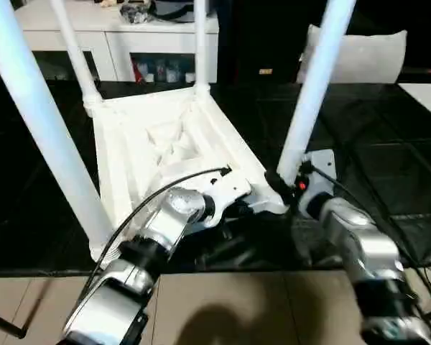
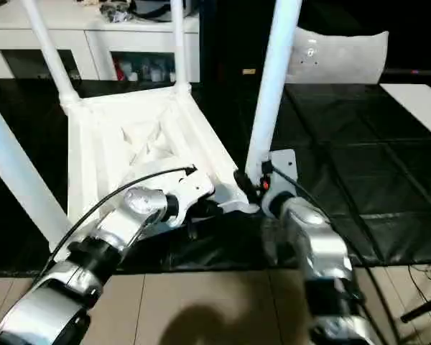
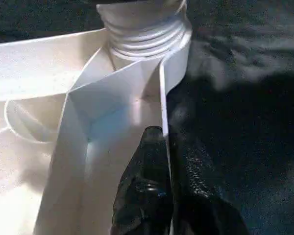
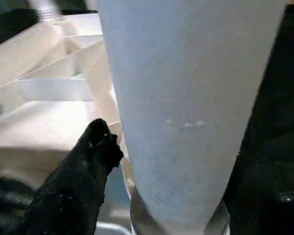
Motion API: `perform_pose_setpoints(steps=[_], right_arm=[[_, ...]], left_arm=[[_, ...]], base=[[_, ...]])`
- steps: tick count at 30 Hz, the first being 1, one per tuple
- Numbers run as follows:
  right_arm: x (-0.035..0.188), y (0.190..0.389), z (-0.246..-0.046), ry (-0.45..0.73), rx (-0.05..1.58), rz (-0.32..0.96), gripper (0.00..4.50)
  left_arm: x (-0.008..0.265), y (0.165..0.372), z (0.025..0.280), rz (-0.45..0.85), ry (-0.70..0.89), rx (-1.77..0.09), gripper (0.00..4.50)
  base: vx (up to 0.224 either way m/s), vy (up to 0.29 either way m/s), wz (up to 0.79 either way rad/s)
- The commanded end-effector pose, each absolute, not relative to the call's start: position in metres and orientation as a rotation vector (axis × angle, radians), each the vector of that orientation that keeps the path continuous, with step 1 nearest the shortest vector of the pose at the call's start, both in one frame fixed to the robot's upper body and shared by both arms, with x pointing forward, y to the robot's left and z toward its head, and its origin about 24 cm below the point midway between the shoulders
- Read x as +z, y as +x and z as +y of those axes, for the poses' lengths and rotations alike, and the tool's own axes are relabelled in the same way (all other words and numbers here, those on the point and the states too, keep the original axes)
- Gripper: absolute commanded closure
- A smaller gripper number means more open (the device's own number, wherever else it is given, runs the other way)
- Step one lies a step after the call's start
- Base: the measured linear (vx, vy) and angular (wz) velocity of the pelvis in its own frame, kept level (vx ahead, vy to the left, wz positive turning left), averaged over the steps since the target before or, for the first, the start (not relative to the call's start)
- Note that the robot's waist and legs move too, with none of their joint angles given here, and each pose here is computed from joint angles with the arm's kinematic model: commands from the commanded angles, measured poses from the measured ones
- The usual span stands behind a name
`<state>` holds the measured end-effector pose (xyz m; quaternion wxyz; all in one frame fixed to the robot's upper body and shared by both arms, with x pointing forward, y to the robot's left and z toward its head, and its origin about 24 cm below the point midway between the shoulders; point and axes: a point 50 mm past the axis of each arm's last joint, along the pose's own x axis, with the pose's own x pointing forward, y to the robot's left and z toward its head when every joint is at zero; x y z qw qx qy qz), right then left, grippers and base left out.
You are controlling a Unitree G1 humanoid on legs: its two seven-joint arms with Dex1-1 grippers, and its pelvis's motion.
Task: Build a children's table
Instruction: Rotate leg to tighten
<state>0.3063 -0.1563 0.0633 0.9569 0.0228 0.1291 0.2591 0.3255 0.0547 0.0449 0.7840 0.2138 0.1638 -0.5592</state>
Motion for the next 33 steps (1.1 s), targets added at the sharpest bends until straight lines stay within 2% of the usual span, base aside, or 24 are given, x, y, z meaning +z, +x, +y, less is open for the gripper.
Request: perform_pose_setpoints(steps=[1,5,8,11,15,16,19,25,27,29,31,33], right_arm=[[0.068,0.303,-0.149,0.037,0.614,0.22,0.88],[0.067,0.297,-0.164,-0.075,0.688,0.219,0.8],[0.068,0.292,-0.177,-0.066,0.779,0.254,0.55],[0.074,0.29,-0.184,-0.051,0.872,0.255,0.55],[0.082,0.281,-0.194,-0.057,1.111,0.304,0.55],[0.082,0.279,-0.195,-0.063,1.138,0.313,0.82],[0.081,0.276,-0.199,-0.064,1.242,0.376,0.93],[0.078,0.279,-0.194,-0.046,1.314,0.407,1.47],[0.078,0.278,-0.19,-0.032,1.343,0.409,1.79],[0.078,0.278,-0.188,-0.023,1.363,0.411,1.81],[0.078,0.277,-0.187,-0.018,1.374,0.415,2.13],[0.076,0.276,-0.186,-0.011,1.388,0.422,2.24]], left_arm=[[0.042,0.32,0.055,0.325,0.459,-1.257,4.5],[0.044,0.316,0.066,0.301,0.434,-1.311,4.5],[0.044,0.311,0.071,0.304,0.424,-1.368,4.5],[0.044,0.307,0.077,0.309,0.437,-1.431,4.5],[0.044,0.303,0.09,0.323,0.508,-1.532,4.5],[0.044,0.303,0.092,0.326,0.518,-1.54,4.5],[0.046,0.303,0.099,0.342,0.583,-1.584,4.5],[0.05,0.299,0.101,0.345,0.62,-1.677,4.5],[0.051,0.299,0.1,0.343,0.62,-1.69,4.5],[0.05,0.298,0.1,0.345,0.624,-1.697,4.5],[0.05,0.299,0.101,0.347,0.63,-1.698,4.5],[0.048,0.3,0.102,0.355,0.632,-1.688,4.5]], base=[[0.0,0.0,0.0],[0.0,0.0,0.0],[0.0,0.0,0.0],[0.0,0.0,0.0],[0.0,0.0,0.0],[0.0,0.0,0.0],[0.0,0.0,0.0],[0.0,0.0,0.0],[0.0,0.0,0.0],[0.0,0.0,0.0],[0.0,0.0,0.0],[0.0,0.0,0.0]])
